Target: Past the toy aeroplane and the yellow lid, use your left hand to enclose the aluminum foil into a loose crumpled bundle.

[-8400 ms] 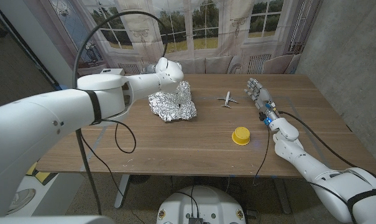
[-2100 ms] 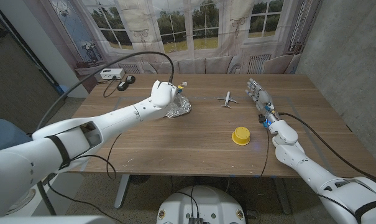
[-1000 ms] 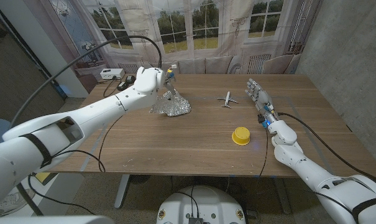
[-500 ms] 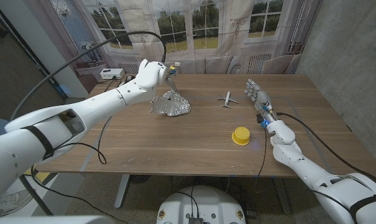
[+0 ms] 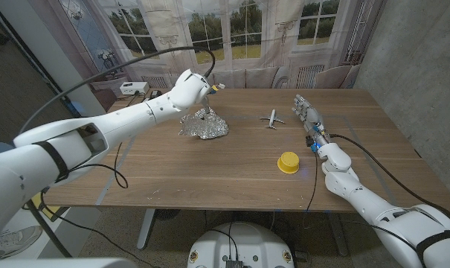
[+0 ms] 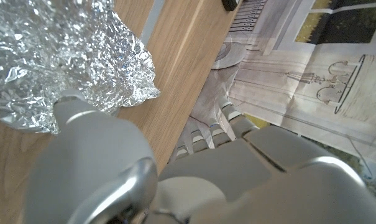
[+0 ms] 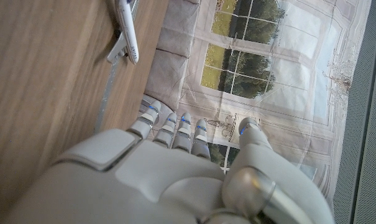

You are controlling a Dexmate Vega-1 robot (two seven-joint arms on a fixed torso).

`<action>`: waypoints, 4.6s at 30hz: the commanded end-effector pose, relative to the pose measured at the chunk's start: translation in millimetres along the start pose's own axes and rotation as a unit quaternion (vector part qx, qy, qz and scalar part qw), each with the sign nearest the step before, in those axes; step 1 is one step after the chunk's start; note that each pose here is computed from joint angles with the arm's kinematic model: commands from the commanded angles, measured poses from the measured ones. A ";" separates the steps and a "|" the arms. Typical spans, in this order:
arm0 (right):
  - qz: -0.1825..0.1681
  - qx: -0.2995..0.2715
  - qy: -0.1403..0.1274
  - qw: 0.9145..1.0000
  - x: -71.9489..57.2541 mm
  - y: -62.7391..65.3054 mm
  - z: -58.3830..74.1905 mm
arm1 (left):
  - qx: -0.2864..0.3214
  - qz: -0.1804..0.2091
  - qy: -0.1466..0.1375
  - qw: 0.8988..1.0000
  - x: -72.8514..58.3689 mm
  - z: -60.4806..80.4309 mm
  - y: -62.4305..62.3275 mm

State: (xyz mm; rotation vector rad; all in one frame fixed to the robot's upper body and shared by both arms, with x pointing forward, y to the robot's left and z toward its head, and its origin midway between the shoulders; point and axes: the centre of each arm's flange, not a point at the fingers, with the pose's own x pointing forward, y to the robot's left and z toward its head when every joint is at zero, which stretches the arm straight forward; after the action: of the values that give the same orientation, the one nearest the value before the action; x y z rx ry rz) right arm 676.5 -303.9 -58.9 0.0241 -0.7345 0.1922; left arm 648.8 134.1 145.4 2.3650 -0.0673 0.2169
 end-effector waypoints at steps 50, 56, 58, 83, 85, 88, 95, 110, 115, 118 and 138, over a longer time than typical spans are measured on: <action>-0.009 -0.031 0.011 0.999 21.2 -1.2 3.9 | -0.042 0.018 -0.036 0.998 27.8 79.8 -95.4; -0.010 -0.032 0.010 0.999 21.7 -1.9 4.0 | -0.062 0.020 -0.032 0.997 27.8 83.1 -100.9; -0.010 -0.031 0.010 0.999 21.1 -2.4 4.2 | -0.069 0.021 -0.032 0.997 26.8 83.9 -101.5; -0.010 -0.031 0.011 0.999 21.5 -1.0 3.9 | -0.174 0.010 -0.032 0.984 33.3 82.4 -108.4; -0.010 -0.029 0.011 0.999 22.2 -0.8 3.4 | -0.178 0.011 -0.035 0.983 33.8 81.5 -109.0; -0.010 -0.028 0.011 0.999 23.1 -0.4 2.6 | -0.196 0.010 -0.037 0.980 34.8 79.4 -110.2; -0.008 -0.030 0.011 0.999 26.2 1.3 3.0 | -0.217 0.016 -0.038 0.975 35.2 75.1 -110.1; -0.005 -0.030 0.007 1.000 27.4 1.8 4.8 | -0.125 0.003 0.002 0.992 25.9 73.5 -101.1; -0.004 -0.029 0.004 1.000 24.8 0.7 5.7 | -0.131 -0.019 -0.007 0.991 24.3 70.1 -97.4; -0.003 -0.029 0.003 1.000 23.5 0.2 6.5 | -0.140 -0.026 -0.010 0.990 22.7 68.6 -96.1; -0.004 -0.026 -0.004 1.000 14.7 1.1 10.3 | -0.157 -0.096 -0.023 0.983 11.8 36.7 -81.4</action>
State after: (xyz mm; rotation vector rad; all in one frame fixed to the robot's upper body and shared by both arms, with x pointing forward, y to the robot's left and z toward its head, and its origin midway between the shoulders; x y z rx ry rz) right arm 684.1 -301.7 -40.5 -0.0252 -0.7404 0.1650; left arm 684.1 163.0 46.6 2.0303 0.0142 0.0980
